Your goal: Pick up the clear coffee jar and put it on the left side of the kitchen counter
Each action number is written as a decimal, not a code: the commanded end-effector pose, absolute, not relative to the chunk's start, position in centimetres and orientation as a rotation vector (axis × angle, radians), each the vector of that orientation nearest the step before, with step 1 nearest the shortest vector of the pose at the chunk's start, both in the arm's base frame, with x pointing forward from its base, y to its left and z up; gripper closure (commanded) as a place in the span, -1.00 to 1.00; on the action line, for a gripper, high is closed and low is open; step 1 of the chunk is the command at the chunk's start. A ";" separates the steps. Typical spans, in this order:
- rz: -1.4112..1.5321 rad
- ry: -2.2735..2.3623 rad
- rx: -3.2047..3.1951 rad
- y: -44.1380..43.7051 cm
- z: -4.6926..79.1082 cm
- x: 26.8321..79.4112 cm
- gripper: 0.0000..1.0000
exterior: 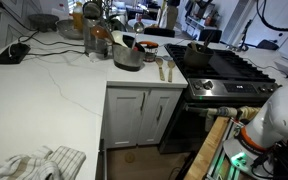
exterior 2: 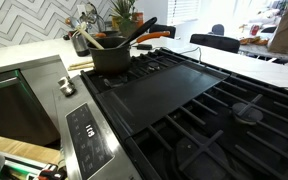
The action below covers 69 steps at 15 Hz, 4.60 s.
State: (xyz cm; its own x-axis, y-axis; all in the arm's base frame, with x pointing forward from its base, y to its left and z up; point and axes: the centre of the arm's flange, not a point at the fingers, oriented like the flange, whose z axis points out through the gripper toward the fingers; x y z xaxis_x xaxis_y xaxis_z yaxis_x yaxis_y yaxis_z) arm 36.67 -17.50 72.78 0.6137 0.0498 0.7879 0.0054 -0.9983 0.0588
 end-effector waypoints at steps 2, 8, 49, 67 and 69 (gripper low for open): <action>1.446 0.343 2.913 -12.9 75.7 42.0 0.85; 1.329 0.778 3.135 -4.8 74.1 47.3 0.85; 0.266 1.089 3.282 12.1 55.2 67.0 0.85; 0.480 0.659 3.150 18.7 44.9 70.1 0.85; 0.465 0.658 3.142 18.9 44.0 70.2 0.85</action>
